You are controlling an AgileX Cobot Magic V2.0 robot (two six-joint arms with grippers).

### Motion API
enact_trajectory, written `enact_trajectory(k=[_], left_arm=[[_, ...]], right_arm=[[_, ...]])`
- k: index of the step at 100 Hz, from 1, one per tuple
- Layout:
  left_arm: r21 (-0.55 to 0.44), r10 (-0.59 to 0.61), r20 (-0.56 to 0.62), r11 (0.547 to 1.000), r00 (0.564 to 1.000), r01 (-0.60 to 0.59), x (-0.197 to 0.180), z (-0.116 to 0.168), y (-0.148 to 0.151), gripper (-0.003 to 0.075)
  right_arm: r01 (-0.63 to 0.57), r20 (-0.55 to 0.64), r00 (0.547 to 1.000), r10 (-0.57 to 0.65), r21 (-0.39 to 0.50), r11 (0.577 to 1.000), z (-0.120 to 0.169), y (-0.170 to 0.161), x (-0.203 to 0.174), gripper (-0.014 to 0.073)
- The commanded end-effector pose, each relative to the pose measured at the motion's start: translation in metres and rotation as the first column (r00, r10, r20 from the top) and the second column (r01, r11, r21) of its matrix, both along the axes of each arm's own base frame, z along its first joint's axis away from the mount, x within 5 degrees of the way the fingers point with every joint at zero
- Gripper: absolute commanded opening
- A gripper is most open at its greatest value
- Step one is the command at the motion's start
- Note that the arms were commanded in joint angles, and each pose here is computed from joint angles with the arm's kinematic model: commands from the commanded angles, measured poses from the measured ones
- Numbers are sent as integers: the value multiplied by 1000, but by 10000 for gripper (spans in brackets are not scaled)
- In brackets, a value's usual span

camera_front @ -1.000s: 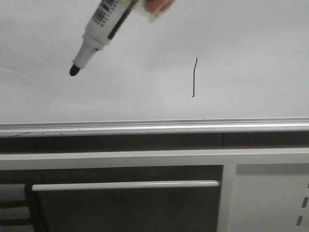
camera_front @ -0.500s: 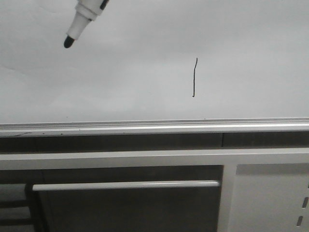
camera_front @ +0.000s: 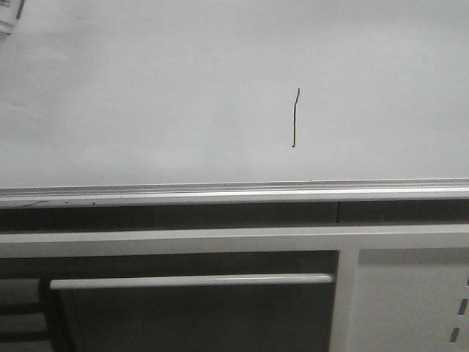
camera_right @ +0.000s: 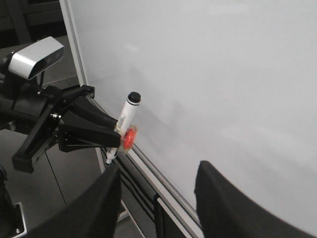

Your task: Write number 1 on whiteboard

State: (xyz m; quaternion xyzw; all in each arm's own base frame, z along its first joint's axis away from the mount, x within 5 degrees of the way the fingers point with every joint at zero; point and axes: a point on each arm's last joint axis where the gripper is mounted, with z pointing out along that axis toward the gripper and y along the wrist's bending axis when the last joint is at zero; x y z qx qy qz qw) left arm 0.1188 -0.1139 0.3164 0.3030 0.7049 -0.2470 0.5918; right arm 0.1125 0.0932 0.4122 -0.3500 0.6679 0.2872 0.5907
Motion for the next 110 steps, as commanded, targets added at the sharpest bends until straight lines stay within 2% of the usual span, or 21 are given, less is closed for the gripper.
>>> enact_trajectory(k=[1,15,32,46,65,82,110], left_arm=[[-74,98,15,993,995,-97,3,8,8,-20],[-77,178,21,981,984,-176,7,3,14,-20],[-50,216,10,975,976,-216,15,-3,11,-20],[-25,228,22,973,973,-228,18,-8,1,-20],[-13,251,116,968,961,-251,11,-10,-23,-20],[-71,315,175,949,933,-308,2,-16,-47,-20],[-178,376,159,920,913,-349,7,-30,-67,-20]], right_arm=[[46,19,999,-47,65,997,8,-3,1,314],[50,-2,999,-50,71,996,2,-2,3,314],[64,2,998,-65,76,995,3,-3,4,314],[70,5,997,-71,79,994,3,-3,5,314],[77,8,997,-78,82,994,3,-4,5,314],[79,8,997,-80,82,993,3,-4,5,314],[79,8,997,-80,82,993,3,-4,5,314]])
